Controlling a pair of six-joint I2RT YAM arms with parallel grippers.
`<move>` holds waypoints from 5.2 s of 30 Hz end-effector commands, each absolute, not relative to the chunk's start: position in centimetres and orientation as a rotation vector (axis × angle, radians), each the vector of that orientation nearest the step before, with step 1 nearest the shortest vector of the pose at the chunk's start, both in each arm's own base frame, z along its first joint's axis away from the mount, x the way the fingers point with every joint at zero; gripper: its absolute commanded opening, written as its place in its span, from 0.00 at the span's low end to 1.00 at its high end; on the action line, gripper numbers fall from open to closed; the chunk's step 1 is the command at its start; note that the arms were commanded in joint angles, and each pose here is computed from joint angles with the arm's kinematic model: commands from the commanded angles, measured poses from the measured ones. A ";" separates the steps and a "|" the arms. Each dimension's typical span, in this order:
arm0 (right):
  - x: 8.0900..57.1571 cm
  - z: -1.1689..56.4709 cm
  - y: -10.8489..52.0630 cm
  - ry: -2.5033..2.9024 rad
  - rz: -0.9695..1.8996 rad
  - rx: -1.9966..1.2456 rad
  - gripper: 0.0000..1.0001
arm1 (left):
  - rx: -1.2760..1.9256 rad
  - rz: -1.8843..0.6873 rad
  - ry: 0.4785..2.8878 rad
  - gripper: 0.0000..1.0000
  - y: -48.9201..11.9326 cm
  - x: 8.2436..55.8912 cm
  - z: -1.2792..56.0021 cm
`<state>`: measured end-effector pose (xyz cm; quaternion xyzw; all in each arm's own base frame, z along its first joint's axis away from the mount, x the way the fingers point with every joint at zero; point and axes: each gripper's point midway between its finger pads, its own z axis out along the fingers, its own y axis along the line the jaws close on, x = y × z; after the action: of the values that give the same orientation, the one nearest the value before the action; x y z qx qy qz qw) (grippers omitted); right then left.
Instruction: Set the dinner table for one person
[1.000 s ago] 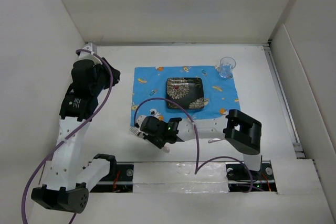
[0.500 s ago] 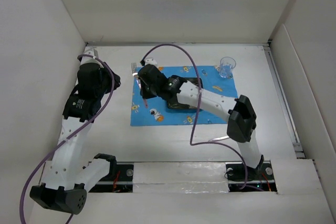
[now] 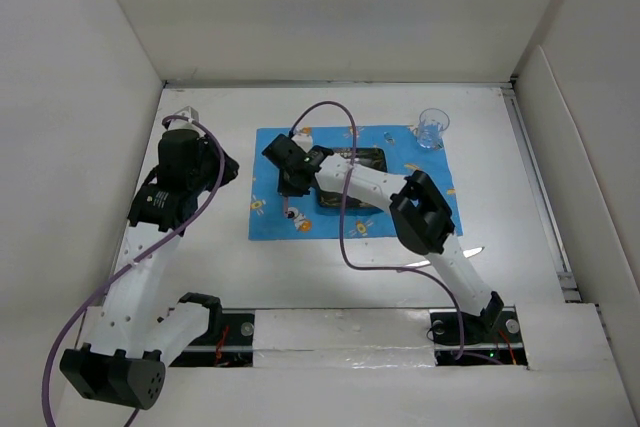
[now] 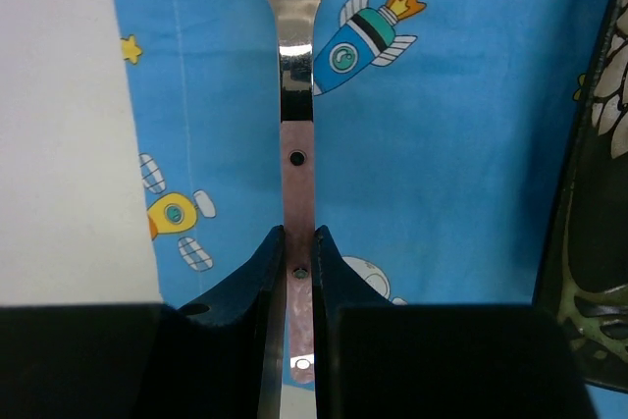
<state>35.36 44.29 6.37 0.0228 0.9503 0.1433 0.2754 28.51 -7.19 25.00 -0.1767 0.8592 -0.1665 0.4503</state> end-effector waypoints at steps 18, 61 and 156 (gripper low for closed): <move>39.4 4.6 43.2 2.543 0.320 0.155 0.07 | -0.381 -0.496 2.076 0.22 -8.4 28.6 26.0; 18.0 4.5 8.8 2.463 0.109 1.317 0.48 | 0.000 -0.788 2.232 0.46 -14.8 23.6 19.3; 34.5 4.4 11.3 2.956 0.185 -0.018 0.00 | -0.234 -0.613 2.120 0.38 -12.4 28.2 23.3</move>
<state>32.89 11.93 3.52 -0.0124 0.9950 0.0731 0.0662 27.27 -12.50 21.38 -0.0926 0.8698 -0.2434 0.4190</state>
